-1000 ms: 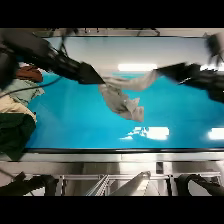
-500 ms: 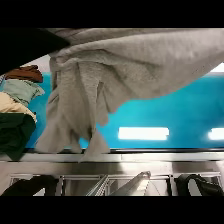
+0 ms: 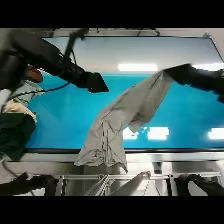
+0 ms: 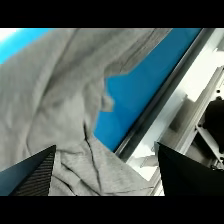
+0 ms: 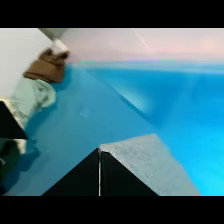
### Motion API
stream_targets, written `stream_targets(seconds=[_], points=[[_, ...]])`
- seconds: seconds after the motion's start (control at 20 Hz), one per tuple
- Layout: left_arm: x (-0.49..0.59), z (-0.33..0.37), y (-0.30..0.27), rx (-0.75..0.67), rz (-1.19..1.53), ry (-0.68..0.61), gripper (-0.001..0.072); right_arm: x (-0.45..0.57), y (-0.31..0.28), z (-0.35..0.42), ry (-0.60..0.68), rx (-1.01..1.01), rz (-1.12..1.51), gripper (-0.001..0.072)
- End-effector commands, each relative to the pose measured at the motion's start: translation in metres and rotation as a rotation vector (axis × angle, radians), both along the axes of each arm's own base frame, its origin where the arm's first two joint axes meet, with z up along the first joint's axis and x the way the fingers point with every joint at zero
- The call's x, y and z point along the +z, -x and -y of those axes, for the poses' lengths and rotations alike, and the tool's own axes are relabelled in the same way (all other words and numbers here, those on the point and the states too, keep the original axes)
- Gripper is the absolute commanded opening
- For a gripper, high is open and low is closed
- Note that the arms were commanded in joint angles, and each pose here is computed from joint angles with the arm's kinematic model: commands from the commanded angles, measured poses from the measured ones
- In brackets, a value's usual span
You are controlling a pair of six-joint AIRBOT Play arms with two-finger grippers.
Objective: Fold the shirts.
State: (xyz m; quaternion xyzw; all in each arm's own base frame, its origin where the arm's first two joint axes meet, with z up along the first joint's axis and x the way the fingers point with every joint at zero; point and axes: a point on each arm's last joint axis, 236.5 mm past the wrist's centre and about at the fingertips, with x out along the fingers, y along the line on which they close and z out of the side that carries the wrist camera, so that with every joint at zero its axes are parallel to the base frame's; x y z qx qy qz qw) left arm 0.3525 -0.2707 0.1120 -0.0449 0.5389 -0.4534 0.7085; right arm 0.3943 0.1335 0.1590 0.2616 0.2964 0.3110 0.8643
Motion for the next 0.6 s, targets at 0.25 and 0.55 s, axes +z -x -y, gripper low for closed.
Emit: stream_targets(seconds=[0.25, 0.55], points=[[-0.104, -0.073, -0.026, 0.120, -0.435, -0.073, 0.0700, -0.182, -0.045, 0.125, 0.255, -0.223, -0.382, 0.0434], [-0.106, -0.063, 0.081, 0.169, -0.560, -0.027, 0.0700, -0.196, -0.027, 0.187, 0.209, -0.346, -0.514, 0.0433]])
